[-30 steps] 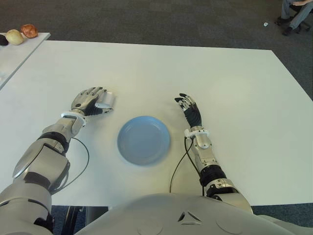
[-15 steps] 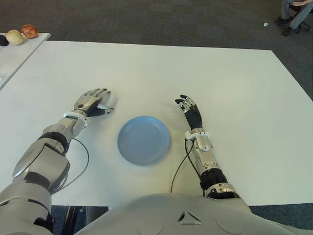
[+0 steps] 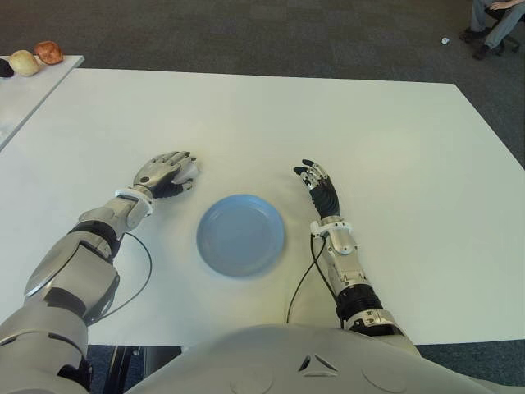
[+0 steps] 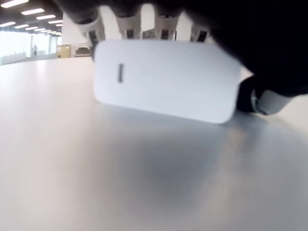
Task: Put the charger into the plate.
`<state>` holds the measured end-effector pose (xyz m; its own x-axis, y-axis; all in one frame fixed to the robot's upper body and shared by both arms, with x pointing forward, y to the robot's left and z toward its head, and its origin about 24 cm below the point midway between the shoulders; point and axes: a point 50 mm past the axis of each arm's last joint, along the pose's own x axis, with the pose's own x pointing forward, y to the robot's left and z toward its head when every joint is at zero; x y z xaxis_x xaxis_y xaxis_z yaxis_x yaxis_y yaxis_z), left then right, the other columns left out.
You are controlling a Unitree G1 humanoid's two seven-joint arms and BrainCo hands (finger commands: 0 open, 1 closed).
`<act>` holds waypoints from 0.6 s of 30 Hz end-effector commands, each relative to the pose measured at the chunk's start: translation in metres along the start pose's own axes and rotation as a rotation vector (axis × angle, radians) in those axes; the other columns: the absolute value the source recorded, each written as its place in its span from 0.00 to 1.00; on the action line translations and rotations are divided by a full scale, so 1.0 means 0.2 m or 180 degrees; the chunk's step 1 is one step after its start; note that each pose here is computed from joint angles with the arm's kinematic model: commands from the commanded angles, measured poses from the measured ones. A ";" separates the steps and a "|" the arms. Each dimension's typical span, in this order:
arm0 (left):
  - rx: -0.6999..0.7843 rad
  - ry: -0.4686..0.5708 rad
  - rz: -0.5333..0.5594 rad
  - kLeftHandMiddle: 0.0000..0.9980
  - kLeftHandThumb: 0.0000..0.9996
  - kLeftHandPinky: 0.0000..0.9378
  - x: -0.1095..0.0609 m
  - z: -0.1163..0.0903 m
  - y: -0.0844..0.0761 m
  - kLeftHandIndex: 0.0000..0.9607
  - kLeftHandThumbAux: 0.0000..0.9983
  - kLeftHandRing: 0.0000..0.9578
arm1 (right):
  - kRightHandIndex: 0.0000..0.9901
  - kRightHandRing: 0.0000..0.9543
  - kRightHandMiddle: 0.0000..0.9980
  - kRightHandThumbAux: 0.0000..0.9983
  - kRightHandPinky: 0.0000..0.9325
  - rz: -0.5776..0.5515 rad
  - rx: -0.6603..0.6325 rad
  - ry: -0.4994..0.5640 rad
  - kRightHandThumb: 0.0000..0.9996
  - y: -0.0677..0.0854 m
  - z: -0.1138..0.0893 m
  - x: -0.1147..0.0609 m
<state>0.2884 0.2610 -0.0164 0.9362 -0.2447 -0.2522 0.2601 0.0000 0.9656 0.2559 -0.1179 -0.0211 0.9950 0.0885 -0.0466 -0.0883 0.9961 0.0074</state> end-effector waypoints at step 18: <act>0.0032 -0.0058 -0.0362 0.33 0.28 0.46 -0.05 0.04 -0.13 0.16 0.38 0.39 | 0.16 0.22 0.31 0.45 0.02 -0.0010 0.0086 0.0444 0.00 -0.01 -0.11 -0.07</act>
<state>0.2930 0.2580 -0.0124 0.9392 -0.2549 -0.2299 0.2367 -0.0040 0.9716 0.2561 -0.1180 -0.0209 0.9938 0.0958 -0.0559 -0.0950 0.9953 0.0158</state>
